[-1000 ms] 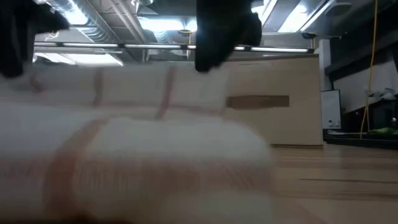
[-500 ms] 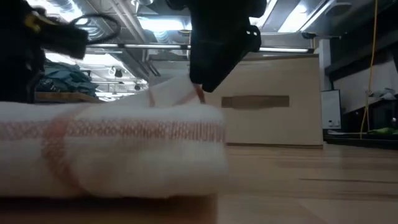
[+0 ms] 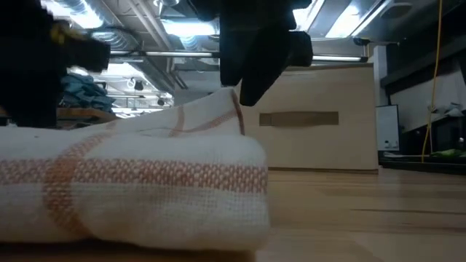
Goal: Fold towel
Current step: Fold the white towel
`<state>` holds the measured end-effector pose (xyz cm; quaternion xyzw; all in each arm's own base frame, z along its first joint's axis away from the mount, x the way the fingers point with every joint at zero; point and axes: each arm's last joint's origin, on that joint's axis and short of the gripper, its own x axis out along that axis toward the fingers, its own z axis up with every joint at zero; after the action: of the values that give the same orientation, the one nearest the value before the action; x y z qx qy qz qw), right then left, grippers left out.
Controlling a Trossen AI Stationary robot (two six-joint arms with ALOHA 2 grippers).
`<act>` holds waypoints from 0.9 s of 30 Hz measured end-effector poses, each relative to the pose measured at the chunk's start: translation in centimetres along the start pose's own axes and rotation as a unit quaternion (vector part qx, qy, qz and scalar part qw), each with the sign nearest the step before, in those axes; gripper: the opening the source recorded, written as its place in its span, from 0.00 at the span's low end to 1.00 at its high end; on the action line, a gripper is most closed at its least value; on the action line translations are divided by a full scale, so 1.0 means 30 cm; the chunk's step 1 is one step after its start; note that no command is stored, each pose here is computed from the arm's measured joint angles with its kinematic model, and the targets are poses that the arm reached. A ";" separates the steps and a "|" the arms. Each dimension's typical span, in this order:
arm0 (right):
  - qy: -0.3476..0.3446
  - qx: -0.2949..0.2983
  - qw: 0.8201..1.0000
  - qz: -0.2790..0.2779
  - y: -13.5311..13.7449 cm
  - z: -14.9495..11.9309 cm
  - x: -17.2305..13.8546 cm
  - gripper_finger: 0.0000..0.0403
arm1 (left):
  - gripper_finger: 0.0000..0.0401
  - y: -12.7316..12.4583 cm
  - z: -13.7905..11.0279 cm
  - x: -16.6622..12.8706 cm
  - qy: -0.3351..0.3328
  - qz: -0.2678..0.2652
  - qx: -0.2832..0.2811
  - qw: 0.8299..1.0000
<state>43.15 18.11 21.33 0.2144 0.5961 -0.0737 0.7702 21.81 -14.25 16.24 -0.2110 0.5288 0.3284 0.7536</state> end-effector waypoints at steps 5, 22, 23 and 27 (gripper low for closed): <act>0.030 0.026 0.998 0.044 -0.011 0.030 -0.019 0.39 | 0.30 0.026 0.034 -0.101 -0.016 -0.064 0.059 0.996; -0.001 0.094 0.993 0.066 0.047 0.029 0.065 0.39 | 0.26 0.041 -0.001 -0.169 -0.060 -0.181 0.182 0.964; 0.000 0.097 0.993 0.061 0.045 0.029 0.082 0.39 | 0.26 0.042 -0.007 -0.164 -0.060 -0.183 0.184 0.964; 0.014 0.103 0.994 0.044 0.037 0.022 0.140 0.39 | 0.22 0.054 -0.023 -0.127 -0.060 -0.181 0.181 0.965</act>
<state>45.32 19.42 17.73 0.3197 0.5859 -0.0980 0.7382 19.33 -14.62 19.60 -0.1436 0.4862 0.0972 0.8565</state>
